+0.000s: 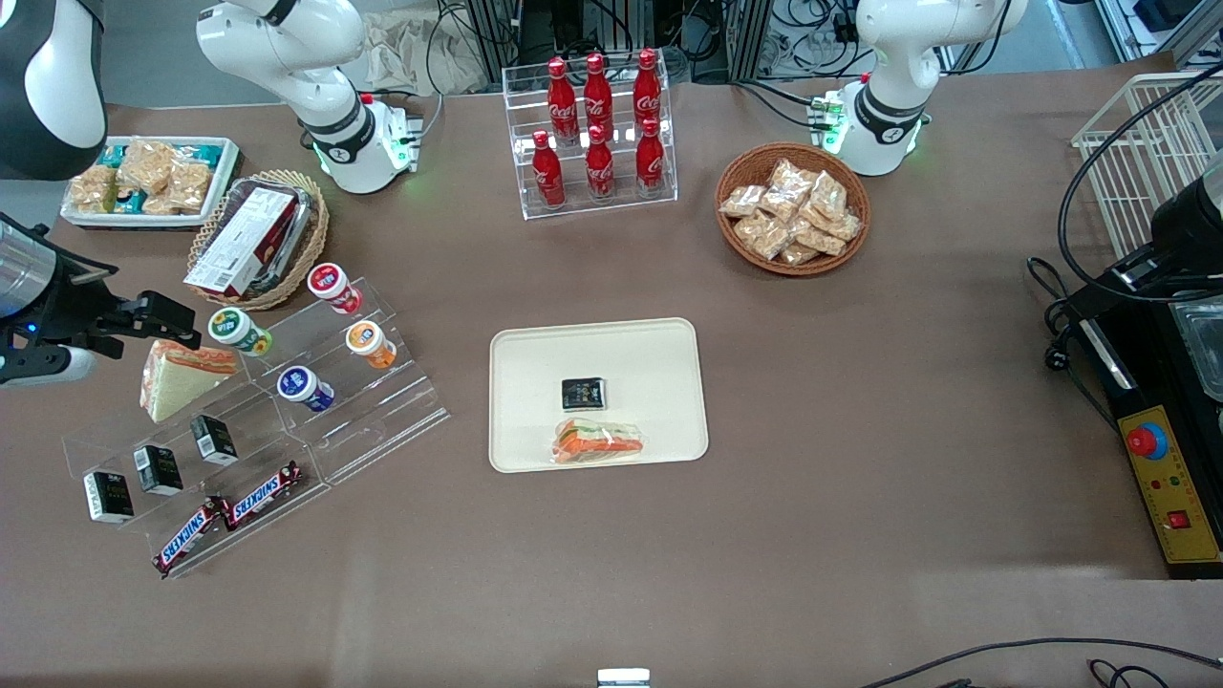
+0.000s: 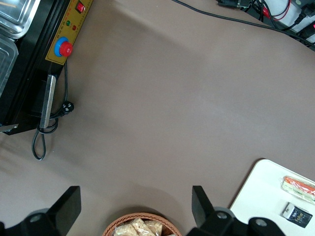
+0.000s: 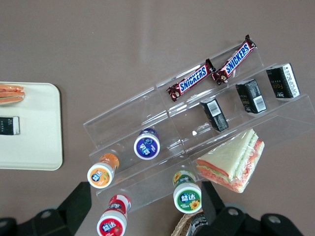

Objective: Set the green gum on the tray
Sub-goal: 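Move the right gripper over the acrylic rack toward the green gum bottle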

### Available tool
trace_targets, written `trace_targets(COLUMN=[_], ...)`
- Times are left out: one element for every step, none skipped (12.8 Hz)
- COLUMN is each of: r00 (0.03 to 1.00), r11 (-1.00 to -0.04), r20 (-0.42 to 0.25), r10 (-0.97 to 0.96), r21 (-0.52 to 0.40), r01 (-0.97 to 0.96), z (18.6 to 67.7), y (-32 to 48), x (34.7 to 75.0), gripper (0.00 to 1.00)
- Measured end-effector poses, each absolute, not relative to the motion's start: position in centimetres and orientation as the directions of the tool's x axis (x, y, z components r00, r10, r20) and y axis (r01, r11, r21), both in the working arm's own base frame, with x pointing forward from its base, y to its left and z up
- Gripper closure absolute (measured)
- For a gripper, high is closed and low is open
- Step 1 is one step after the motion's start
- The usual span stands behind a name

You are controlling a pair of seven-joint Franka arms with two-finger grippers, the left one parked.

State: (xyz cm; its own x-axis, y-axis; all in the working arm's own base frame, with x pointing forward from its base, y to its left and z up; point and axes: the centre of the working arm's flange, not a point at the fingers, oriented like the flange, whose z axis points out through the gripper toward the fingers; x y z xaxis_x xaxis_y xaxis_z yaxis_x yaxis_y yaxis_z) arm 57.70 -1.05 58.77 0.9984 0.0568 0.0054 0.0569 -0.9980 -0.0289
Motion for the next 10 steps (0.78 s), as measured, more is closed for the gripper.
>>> trace_targets(r00=[0.998, 0.998, 0.998, 0.998, 0.998, 0.998, 0.998, 0.998, 0.997, 0.995], r11=[-0.998, -0.998, -0.998, -0.998, -0.998, -0.998, -0.998, -0.998, -0.997, -0.995], r20=[0.009, 0.012, 0.013, 0.014, 0.015, 0.015, 0.015, 0.012, 0.001, -0.014], r10=[0.057, 0.057, 0.057, 0.057, 0.058, 0.058, 0.058, 0.059, 0.073, 0.103], r21=[-0.029, -0.028, -0.028, -0.028, -0.028, -0.028, -0.028, -0.028, -0.025, -0.017], r01=[0.057, 0.057, 0.057, 0.058, 0.058, 0.059, 0.059, 0.06, 0.073, 0.102], z=[58.97, 59.1, 59.16, 59.19, 59.23, 59.26, 59.27, 59.25, 59.18, 59.04], y=[-1.04, -1.03, -1.04, -1.02, -0.99, -0.96, -0.96, -0.95, -0.93, -0.95], x=[57.72, 57.73, 57.74, 57.74, 57.75, 57.75, 57.75, 57.7, 57.55, 57.31], gripper=[0.0, 0.0, 0.0, 0.0, 0.0, 0.0, 0.0, 0.0, 0.0, 0.0])
